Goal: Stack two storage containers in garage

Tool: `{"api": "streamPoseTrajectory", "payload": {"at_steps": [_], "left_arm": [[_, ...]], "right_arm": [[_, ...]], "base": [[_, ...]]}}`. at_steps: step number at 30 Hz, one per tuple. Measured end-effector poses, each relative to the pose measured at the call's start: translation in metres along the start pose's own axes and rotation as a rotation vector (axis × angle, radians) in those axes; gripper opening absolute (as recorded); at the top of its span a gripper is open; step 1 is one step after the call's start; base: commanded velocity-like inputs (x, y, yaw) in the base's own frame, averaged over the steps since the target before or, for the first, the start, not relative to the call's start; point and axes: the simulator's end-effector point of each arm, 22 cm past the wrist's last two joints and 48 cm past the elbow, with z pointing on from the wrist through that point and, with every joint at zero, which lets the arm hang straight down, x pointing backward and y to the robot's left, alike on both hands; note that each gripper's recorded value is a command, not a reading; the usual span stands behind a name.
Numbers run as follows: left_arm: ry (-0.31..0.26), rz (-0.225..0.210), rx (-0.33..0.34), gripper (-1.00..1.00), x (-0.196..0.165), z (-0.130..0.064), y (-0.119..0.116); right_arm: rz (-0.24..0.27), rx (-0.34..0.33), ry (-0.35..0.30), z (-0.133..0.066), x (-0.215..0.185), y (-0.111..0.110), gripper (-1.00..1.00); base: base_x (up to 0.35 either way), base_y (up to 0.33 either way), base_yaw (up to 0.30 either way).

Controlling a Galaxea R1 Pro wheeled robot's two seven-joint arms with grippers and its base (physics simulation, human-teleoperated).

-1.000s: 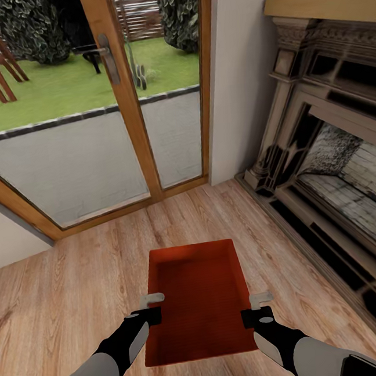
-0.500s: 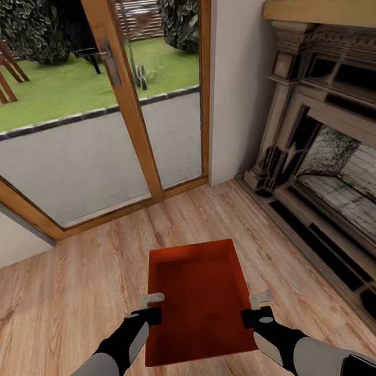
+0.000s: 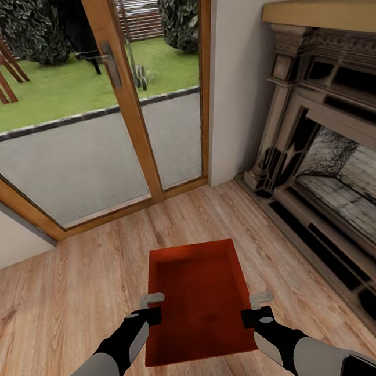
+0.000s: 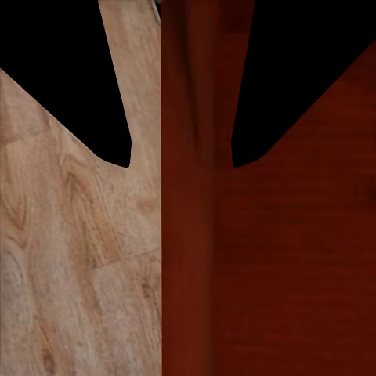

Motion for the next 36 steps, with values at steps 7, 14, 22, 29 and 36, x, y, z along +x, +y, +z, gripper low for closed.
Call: {"api": "streamPoseTrajectory", "payload": {"at_steps": [7, 14, 22, 29, 36], "left_arm": [[0.000, 0.000, 0.000, -1.00, 0.001, -0.006, 0.000], [0.001, 0.000, 0.000, -1.00, 0.002, -0.012, 0.000], [0.001, 0.000, 0.000, -1.00, 0.003, -0.016, 0.000], [0.001, 0.000, 0.000, -1.00, 0.003, -0.016, 0.000], [0.000, -0.001, 0.000, -1.00, 0.002, -0.016, 0.001]], "right_arm": [[0.000, 0.000, 0.000, -0.006, 0.000, 0.000, -1.00], [0.000, 0.000, 0.001, -0.012, 0.001, -0.001, -1.00], [-0.001, 0.000, 0.001, -0.016, 0.002, -0.001, -1.00], [-0.001, 0.000, 0.001, -0.016, 0.002, -0.001, -1.00], [-0.001, 0.003, 0.000, -0.016, 0.001, -0.001, -1.00]], "base": [[0.000, 0.000, 0.000], [0.000, 0.000, 0.000], [0.000, 0.000, 0.000], [0.000, 0.000, 0.000], [0.000, 0.000, 0.000]]}}
